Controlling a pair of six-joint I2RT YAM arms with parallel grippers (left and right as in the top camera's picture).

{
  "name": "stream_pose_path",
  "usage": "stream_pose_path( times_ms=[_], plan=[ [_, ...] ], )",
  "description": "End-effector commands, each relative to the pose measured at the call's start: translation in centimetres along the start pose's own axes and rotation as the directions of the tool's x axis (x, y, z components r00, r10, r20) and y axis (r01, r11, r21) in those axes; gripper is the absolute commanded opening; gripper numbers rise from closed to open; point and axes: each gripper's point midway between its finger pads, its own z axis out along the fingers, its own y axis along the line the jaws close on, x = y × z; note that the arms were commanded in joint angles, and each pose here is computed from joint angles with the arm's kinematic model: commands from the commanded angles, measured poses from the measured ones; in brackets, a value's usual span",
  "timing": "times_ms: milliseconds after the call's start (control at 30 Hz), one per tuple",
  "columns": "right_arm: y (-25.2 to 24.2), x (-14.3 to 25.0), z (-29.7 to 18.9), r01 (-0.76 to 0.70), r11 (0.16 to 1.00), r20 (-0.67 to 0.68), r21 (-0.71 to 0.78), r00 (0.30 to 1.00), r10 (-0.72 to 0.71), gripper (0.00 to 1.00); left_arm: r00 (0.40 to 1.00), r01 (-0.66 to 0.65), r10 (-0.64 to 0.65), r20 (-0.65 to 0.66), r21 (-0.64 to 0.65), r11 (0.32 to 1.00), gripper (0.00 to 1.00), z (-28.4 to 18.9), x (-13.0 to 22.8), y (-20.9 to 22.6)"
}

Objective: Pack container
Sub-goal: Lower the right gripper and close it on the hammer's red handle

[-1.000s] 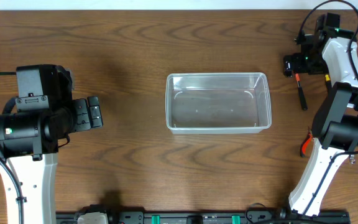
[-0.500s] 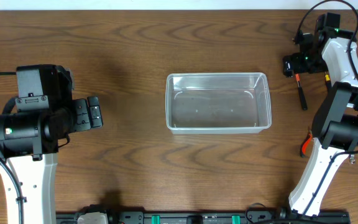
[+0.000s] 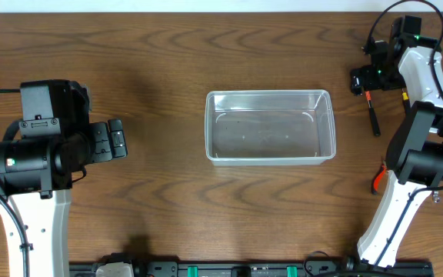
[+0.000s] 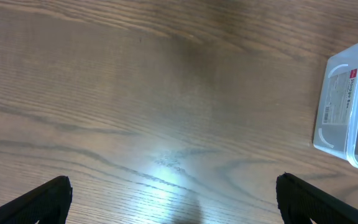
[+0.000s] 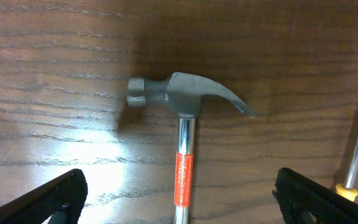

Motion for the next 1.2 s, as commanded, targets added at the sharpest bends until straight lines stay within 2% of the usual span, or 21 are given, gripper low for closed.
stream_pose_path(
  times_ms=[0,800,1167],
  plan=[
    [-0.6,0.3,0.6,-0.021,1.000,-0.008,-0.012,1.000,0.021,0.99,1.000,0.014,-0.014,-0.004,-0.011,1.000,0.98,0.1,0.0,0.3],
    [-0.4,1.0,1.5,-0.038,0.999,-0.022,-0.019,0.999,0.037,0.99,1.000,0.014,-0.014,-0.004,-0.011,1.000,0.98,0.1,0.0,0.3],
    [-0.2,2.6,2.6,-0.056,0.998,-0.066,-0.015,0.996,0.055,0.99,1.000,0.014,-0.014,-0.004,-0.010,1.000,0.98,0.1,0.0,0.3]
  ],
)
